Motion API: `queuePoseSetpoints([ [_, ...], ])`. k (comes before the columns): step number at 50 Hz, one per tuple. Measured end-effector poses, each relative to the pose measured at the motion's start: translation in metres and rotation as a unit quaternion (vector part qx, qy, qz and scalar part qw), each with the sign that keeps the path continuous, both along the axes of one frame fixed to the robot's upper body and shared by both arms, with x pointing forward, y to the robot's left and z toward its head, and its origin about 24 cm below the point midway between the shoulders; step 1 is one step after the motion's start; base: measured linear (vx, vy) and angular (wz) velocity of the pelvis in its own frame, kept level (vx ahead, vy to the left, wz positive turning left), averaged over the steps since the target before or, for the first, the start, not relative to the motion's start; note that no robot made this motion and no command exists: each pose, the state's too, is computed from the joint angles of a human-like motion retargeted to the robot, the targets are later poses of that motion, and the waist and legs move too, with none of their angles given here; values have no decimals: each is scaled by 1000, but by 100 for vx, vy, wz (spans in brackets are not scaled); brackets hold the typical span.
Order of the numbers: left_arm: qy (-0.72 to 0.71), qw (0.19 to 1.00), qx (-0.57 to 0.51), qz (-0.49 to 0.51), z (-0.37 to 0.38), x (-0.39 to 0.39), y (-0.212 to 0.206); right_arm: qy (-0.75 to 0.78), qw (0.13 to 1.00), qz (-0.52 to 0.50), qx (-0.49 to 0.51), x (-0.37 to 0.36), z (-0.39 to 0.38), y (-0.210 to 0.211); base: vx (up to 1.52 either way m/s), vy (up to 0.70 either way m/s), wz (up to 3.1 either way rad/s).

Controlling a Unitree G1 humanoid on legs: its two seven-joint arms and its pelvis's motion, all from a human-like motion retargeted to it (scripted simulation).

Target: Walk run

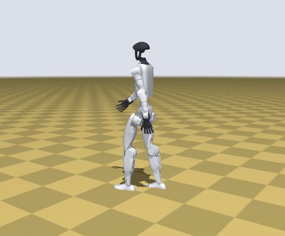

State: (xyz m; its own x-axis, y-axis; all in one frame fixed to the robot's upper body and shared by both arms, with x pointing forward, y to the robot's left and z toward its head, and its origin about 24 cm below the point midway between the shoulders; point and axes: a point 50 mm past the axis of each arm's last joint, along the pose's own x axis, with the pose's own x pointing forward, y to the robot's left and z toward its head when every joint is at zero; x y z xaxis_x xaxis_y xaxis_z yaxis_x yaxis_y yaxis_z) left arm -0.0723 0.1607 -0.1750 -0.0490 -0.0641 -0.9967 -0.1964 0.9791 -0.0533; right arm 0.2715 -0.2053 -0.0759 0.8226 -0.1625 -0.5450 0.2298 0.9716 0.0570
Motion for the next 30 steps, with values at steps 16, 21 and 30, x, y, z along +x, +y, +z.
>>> queuePoseSetpoints([
  [16,-178,975,68,-116,0,141,28,236,971,11,41,-147,-83,1,45,15,-20],
  [21,-267,950,86,-138,17,203,38,338,940,13,56,-211,-98,1,29,6,-24],
  [30,-383,905,123,-139,55,279,56,467,879,2,96,-303,-100,9,27,-1,5],
])
